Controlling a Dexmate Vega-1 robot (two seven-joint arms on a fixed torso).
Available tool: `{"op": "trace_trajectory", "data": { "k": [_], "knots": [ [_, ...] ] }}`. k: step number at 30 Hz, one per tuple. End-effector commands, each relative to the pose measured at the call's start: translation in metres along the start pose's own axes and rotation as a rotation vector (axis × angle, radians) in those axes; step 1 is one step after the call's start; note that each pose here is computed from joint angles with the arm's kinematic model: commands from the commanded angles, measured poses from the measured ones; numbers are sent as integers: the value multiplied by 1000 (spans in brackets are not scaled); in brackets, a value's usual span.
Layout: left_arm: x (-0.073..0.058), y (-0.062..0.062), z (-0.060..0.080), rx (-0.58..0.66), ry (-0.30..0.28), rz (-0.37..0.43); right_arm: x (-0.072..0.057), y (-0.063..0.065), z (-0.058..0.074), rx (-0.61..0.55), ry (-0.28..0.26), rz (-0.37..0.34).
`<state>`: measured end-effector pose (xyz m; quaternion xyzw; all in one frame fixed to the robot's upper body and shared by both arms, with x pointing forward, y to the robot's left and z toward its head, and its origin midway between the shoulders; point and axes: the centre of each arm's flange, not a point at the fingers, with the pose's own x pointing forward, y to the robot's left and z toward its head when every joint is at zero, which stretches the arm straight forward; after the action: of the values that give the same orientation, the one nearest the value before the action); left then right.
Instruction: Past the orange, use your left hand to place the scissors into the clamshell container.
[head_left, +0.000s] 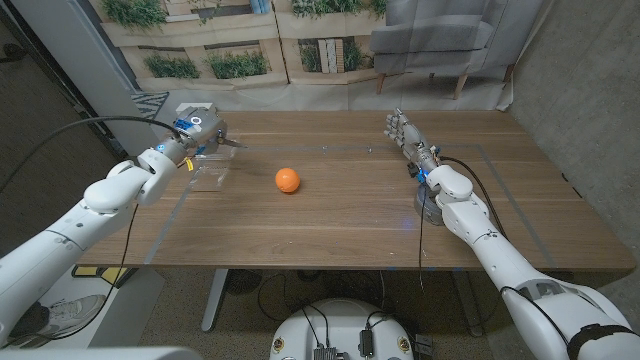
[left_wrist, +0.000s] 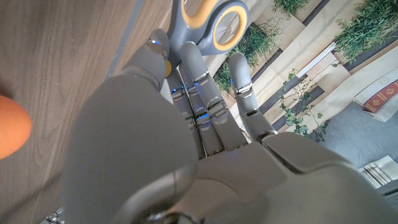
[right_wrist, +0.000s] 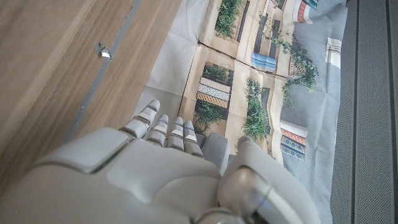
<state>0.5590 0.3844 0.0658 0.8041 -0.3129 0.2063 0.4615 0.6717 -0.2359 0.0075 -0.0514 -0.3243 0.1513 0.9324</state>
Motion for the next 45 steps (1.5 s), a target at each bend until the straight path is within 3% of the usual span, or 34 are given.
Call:
{"op": "trace_trajectory", "data": {
  "k": [1,25,45],
  "knots": [
    [2,-20,-5,-9,21,-83,5,1,-2,1,6,2],
    [3,-51,-8,-27,30,-247,6,1,-4,7,10,-2],
    [-1,-71,5,-59,5,-368,5,3,-3,-1,9,2]
  ]
}}
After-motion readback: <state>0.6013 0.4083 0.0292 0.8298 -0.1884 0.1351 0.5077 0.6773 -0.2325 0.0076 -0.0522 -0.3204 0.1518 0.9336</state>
